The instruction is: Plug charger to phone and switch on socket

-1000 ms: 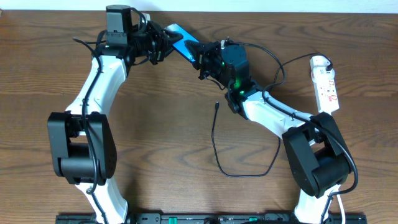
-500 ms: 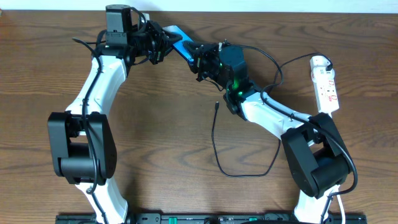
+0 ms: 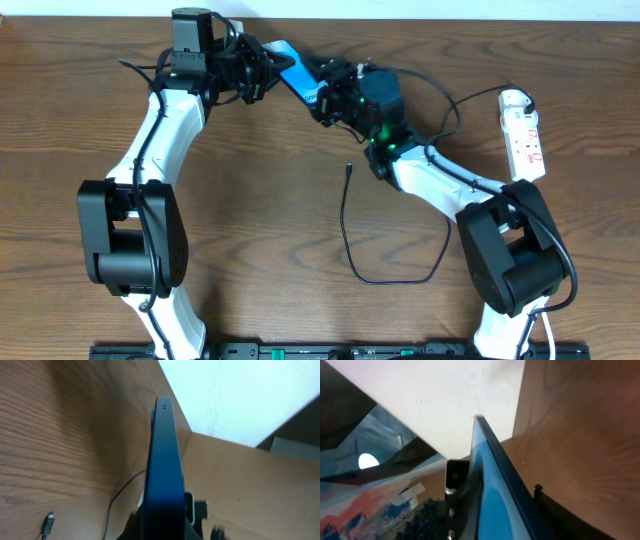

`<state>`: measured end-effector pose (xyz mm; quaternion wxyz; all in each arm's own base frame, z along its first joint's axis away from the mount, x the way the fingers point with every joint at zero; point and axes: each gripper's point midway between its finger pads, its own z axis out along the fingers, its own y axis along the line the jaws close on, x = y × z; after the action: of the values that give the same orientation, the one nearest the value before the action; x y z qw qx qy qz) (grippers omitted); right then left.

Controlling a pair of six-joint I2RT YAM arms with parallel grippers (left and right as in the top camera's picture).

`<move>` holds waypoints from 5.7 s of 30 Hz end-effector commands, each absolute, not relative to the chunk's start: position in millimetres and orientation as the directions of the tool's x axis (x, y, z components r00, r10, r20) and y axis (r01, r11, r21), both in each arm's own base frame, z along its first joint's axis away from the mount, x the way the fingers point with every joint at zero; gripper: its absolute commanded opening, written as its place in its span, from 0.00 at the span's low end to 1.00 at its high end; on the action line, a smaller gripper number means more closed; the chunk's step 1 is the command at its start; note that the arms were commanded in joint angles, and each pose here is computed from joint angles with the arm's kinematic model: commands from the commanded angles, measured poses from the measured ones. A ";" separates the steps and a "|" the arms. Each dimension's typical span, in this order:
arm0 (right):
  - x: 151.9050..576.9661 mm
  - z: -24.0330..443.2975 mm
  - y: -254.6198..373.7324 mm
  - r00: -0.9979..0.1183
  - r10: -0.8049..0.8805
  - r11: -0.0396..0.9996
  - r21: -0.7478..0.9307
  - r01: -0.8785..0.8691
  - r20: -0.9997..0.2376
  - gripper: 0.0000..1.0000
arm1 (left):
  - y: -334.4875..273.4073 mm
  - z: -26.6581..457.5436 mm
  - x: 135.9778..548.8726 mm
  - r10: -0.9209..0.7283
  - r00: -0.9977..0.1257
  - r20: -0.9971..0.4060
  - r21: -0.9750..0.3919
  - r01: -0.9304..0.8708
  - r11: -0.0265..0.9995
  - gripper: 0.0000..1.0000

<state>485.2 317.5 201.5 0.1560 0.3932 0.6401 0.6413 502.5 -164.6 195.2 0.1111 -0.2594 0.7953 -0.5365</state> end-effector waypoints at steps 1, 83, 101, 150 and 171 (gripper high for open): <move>500.0 223.0 293.6 -0.660 0.737 -0.049 0.986 0.162 0.145 0.63 | -167.6 215.9 489.5 -0.413 -0.911 0.007 -0.947 -0.139 0.291 0.07; 360.6 37.4 257.2 -0.982 0.077 0.628 0.773 -0.086 -0.171 0.01 | -108.6 234.1 480.6 -0.324 -0.927 -0.187 -0.961 0.104 0.257 0.07; 321.2 188.9 302.9 -0.875 -0.139 0.119 0.870 -0.479 -0.463 0.01 | -119.5 283.0 462.8 -0.178 -0.953 -0.246 -0.969 0.236 0.077 0.08; 337.5 222.5 314.1 -0.875 -0.040 0.079 0.872 -0.483 -0.482 0.01 | -153.1 281.0 471.3 -0.198 -0.951 -0.236 -0.970 0.217 0.112 0.07; 316.7 227.3 311.5 -0.888 -0.148 -0.022 0.899 -0.437 -0.435 0.01 | -153.9 284.2 467.6 -0.173 -0.946 -0.275 -0.960 0.260 0.103 0.07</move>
<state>327.8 312.2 225.0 0.1408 -0.1957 0.7012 0.6709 475.1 -151.1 268.6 0.1505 -0.0070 0.7325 -0.6639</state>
